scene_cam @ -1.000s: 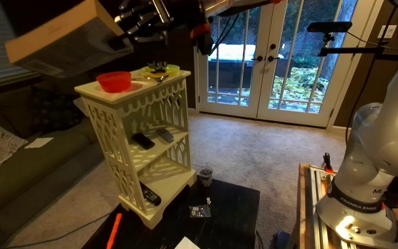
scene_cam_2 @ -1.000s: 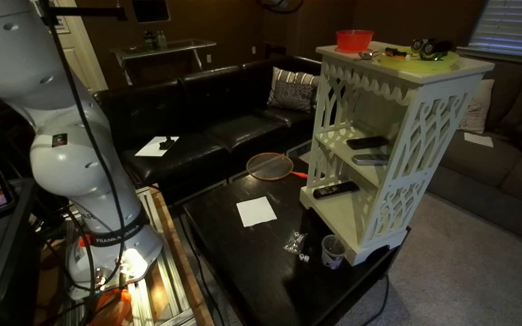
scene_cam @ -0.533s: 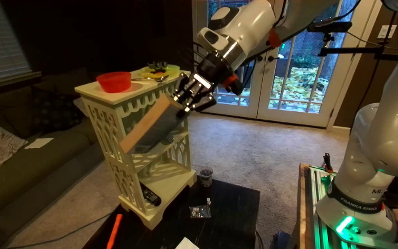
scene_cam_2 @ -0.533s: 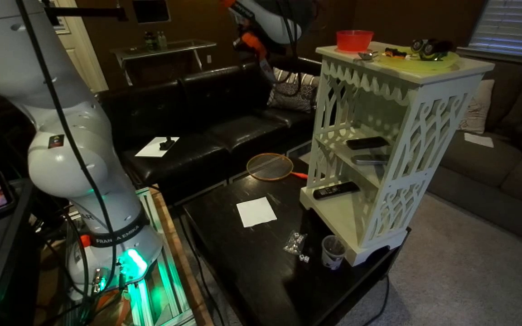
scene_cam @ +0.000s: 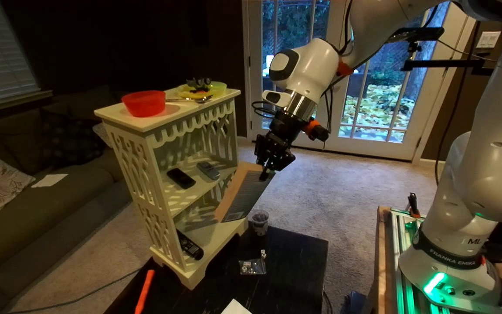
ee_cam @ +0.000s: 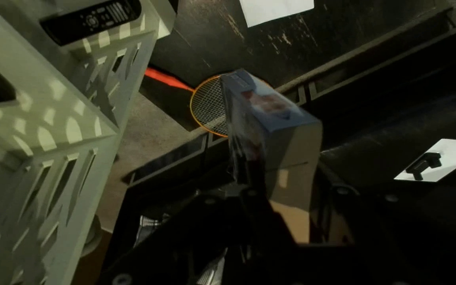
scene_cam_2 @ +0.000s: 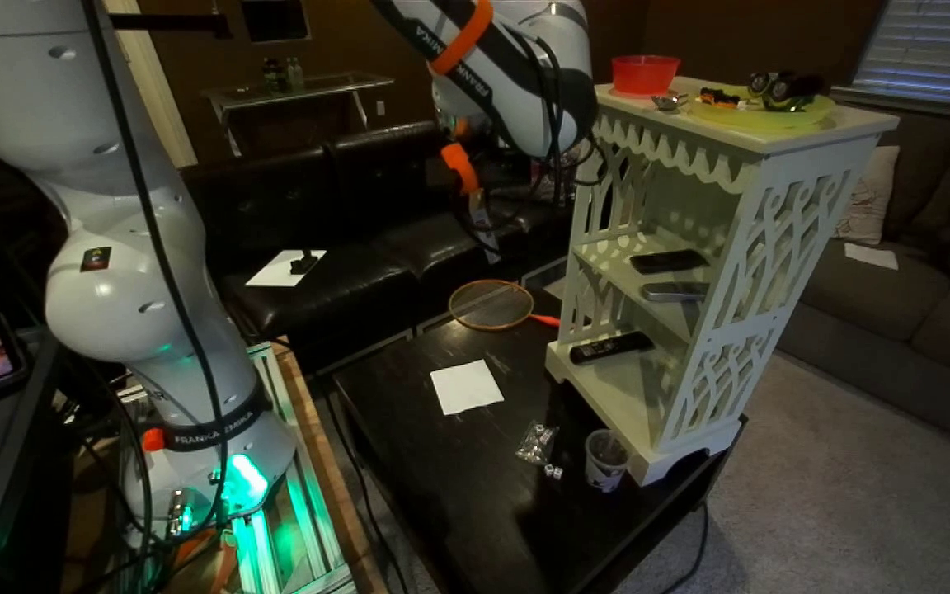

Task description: Put the book on the topmost shelf.

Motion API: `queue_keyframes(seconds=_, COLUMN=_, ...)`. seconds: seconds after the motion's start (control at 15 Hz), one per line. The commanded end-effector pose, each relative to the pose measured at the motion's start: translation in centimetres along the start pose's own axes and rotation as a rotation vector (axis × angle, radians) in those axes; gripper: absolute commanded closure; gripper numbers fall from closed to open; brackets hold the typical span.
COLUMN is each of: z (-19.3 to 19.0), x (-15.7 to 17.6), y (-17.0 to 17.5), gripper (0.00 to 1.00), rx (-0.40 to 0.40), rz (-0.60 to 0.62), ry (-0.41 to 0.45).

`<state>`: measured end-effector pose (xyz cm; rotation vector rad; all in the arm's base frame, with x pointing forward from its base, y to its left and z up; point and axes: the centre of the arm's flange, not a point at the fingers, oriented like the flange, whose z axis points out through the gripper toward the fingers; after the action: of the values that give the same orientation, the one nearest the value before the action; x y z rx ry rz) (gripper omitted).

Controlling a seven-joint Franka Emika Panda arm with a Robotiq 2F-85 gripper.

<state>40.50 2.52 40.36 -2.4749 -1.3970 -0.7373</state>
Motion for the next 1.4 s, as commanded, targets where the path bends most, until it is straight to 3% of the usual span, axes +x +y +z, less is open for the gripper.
queue_keyframes(seconds=0.0, z=0.2, x=-0.3, y=0.1, gripper=0.70, rx=0.004, rz=0.008, ry=-0.004)
queue_keyframes(seconds=0.27, z=0.5, x=-0.4, y=0.1, gripper=0.70, rx=0.010, rz=0.005, ry=-0.007)
queue_keyframes(seconds=0.33, z=1.2, x=-0.2, y=1.0, gripper=0.93, rx=0.015, rz=0.044, ry=-0.016)
queue_keyframes(seconds=0.53, z=4.1, x=-2.9, y=2.7, gripper=0.93, rx=0.061, rz=0.178, ry=0.049)
queue_keyframes(seconds=0.8, z=7.9, x=-7.0, y=3.9, gripper=0.93, rx=0.075, rz=0.308, ry=0.227)
queue_keyframes(seconds=1.33, z=10.2, x=-13.0, y=6.7, gripper=0.93, rx=-0.096, rz=0.475, ry=0.573)
